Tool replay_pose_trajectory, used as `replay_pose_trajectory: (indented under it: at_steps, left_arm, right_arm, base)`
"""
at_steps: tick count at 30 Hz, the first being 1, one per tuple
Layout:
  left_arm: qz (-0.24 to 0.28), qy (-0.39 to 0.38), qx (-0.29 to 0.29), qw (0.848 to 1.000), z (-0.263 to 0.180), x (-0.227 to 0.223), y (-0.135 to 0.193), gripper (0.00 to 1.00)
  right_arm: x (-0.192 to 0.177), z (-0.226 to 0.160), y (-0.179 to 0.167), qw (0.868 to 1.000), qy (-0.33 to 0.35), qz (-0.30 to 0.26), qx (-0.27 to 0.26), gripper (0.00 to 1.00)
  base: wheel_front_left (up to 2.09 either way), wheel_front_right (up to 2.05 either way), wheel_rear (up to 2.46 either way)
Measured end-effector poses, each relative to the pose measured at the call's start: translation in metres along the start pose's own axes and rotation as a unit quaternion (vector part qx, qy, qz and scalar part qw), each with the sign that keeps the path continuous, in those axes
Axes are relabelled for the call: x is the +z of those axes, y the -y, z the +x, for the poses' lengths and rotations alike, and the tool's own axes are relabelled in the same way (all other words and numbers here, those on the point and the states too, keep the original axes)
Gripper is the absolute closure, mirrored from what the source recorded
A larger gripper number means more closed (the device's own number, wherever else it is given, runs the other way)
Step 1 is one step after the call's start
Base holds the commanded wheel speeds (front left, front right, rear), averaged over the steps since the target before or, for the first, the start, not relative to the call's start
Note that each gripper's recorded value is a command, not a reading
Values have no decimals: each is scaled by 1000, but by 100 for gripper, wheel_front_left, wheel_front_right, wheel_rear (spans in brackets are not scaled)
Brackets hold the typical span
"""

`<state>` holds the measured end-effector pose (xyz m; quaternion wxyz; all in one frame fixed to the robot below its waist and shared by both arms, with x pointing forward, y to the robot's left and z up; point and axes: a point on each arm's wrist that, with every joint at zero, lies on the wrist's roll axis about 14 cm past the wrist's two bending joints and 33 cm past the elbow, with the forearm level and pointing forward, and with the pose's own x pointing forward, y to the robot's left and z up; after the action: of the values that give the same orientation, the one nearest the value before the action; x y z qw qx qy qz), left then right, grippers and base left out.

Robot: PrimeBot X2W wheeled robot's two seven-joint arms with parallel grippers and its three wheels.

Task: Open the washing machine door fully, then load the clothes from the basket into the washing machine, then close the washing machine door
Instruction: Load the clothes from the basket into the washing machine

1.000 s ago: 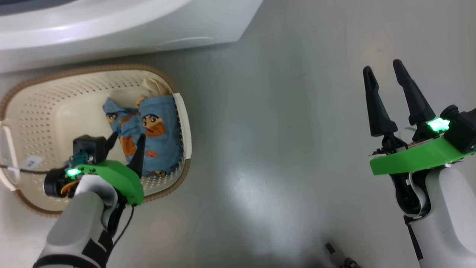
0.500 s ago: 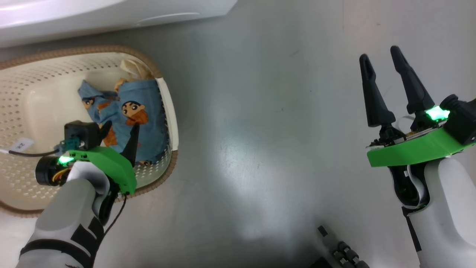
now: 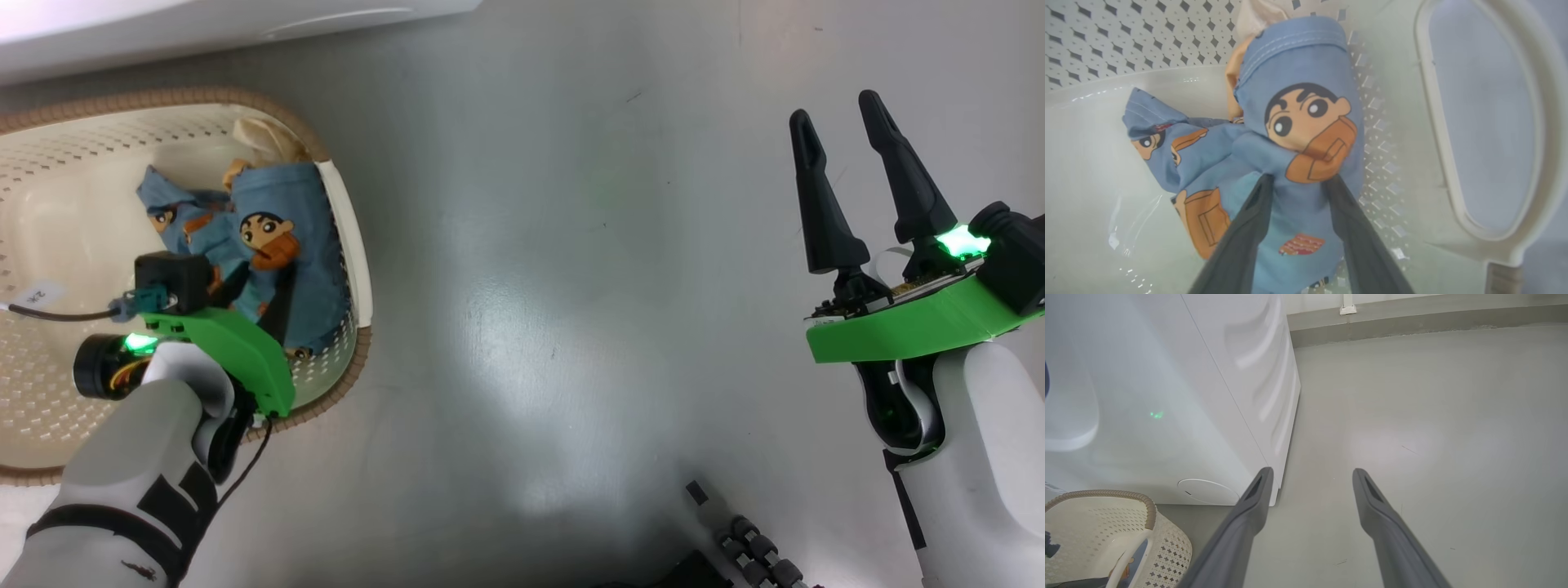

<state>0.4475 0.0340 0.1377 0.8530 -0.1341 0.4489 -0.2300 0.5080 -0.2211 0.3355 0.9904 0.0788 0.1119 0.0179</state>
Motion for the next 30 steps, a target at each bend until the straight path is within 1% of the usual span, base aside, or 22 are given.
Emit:
replay_pose_trajectory:
  at_steps: [1, 2, 6, 9, 11, 17, 20, 24, 30]
  left_arm:
    - [0, -2, -1, 1000, 0, -1, 0, 85]
    - [-2, -3, -1, 1000, 0, -1, 0, 100]
    - [-8, -1, -1, 1000, -1, 2, -1, 100]
    - [-29, 6, 7, 1000, -3, 7, -4, 100]
    - [-34, 12, 12, 999, -5, 11, -6, 100]
    - [-65, 60, 43, 995, -18, 45, -21, 100]
    - [-75, 87, 53, 992, -30, 61, -25, 100]
    - [-89, 112, 75, 987, -52, 69, -34, 100]
    - [-88, 163, 92, 978, -86, 92, -37, 100]
  right_arm:
    - [0, 0, 0, 1000, 0, 0, 0, 0]
    - [1, 0, 0, 1000, 1, 0, 0, 0]
    - [2, 0, -1, 1000, 3, 0, 2, 0]
    - [4, 1, -3, 1000, 5, 0, 4, 0]
    - [6, 2, -4, 1000, 8, 0, 6, 0]
    - [20, 3, -10, 1000, 25, 5, 11, 0]
    - [28, 1, -13, 999, 32, 7, 13, 0]
    - [38, -3, -18, 999, 40, 10, 17, 0]
    - [49, -18, -22, 999, 44, 16, 18, 0]
  base:
    - [0, 0, 0]
    - [0, 0, 0]
    - [0, 0, 0]
    - [0, 0, 0]
    - [0, 0, 0]
    - [0, 0, 0]
    - [0, 0, 0]
    - [0, 0, 0]
    - [0, 0, 0]
